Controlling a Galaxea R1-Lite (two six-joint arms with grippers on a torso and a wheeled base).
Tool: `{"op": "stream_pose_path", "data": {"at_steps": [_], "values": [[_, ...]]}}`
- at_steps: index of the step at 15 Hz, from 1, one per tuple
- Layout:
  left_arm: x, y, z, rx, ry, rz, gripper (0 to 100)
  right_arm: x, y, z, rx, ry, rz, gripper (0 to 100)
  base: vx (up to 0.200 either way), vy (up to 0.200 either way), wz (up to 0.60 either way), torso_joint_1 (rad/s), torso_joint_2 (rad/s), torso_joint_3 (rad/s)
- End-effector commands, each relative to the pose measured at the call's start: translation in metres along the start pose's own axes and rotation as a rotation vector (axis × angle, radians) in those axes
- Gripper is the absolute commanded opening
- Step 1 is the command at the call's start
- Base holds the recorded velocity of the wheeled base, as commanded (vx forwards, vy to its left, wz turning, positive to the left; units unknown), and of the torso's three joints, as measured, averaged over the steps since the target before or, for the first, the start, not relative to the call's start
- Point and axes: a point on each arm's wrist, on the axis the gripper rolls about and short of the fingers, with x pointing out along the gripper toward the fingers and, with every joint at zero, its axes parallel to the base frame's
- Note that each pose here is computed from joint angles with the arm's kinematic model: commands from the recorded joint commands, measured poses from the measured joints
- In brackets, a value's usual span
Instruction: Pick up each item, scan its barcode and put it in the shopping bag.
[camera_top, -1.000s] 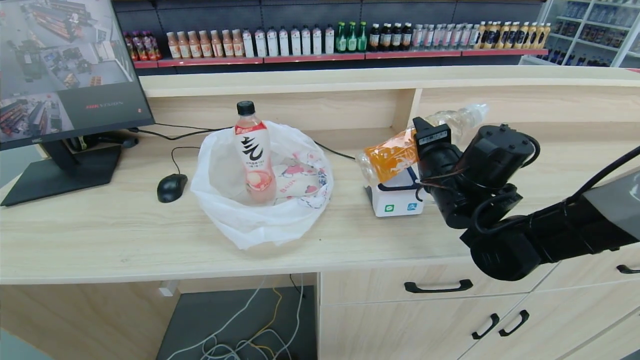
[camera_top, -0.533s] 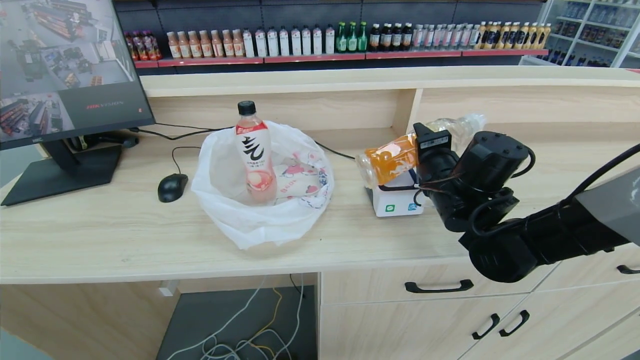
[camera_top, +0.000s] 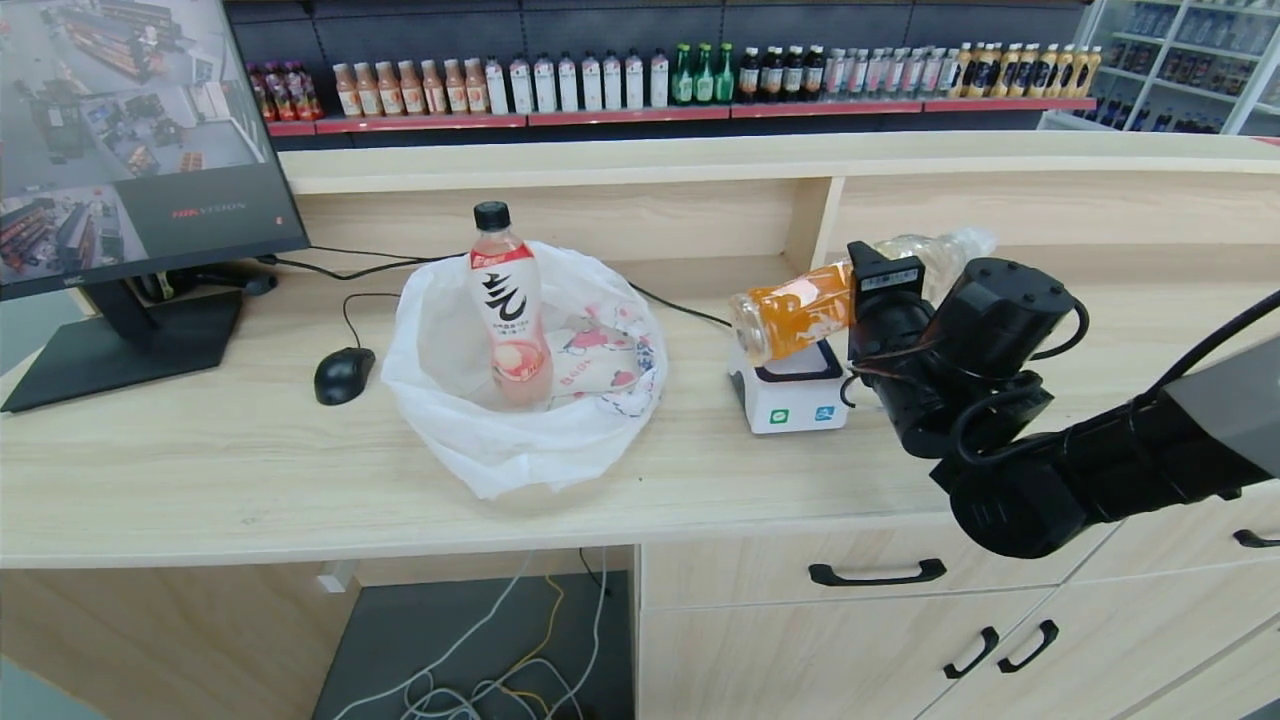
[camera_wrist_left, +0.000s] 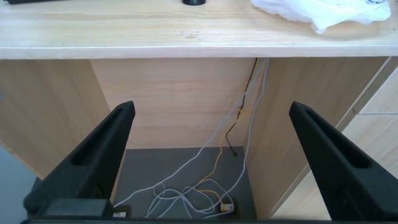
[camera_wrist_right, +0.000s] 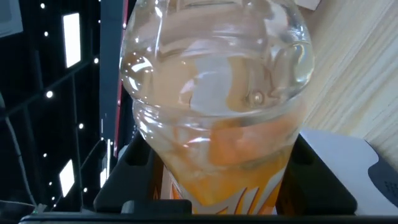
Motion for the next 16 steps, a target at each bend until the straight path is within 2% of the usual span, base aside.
{"op": "stream_pose_path", "data": {"at_steps": [1, 11, 16], "values": [[0.0000, 0.0000, 0.0000, -0.001, 0.000, 0.000, 100, 0.0010, -0.0001, 0.0027, 0.001, -0.007, 0.000, 0, 0.000, 0.000, 0.00, 0.000, 0.00, 0.000], [0.0000, 0.0000, 0.0000, -0.005, 0.000, 0.000, 100, -0.0004, -0.0055, 0.0047, 0.002, -0.008, -0.017, 0, 0.000, 0.000, 0.00, 0.000, 0.00, 0.000], [0.0000, 0.0000, -0.0002, -0.007, 0.002, 0.000, 100, -0.0007, -0.0017, 0.0086, 0.005, -0.017, -0.009, 0, 0.000, 0.000, 0.00, 0.000, 0.00, 0.000]]}}
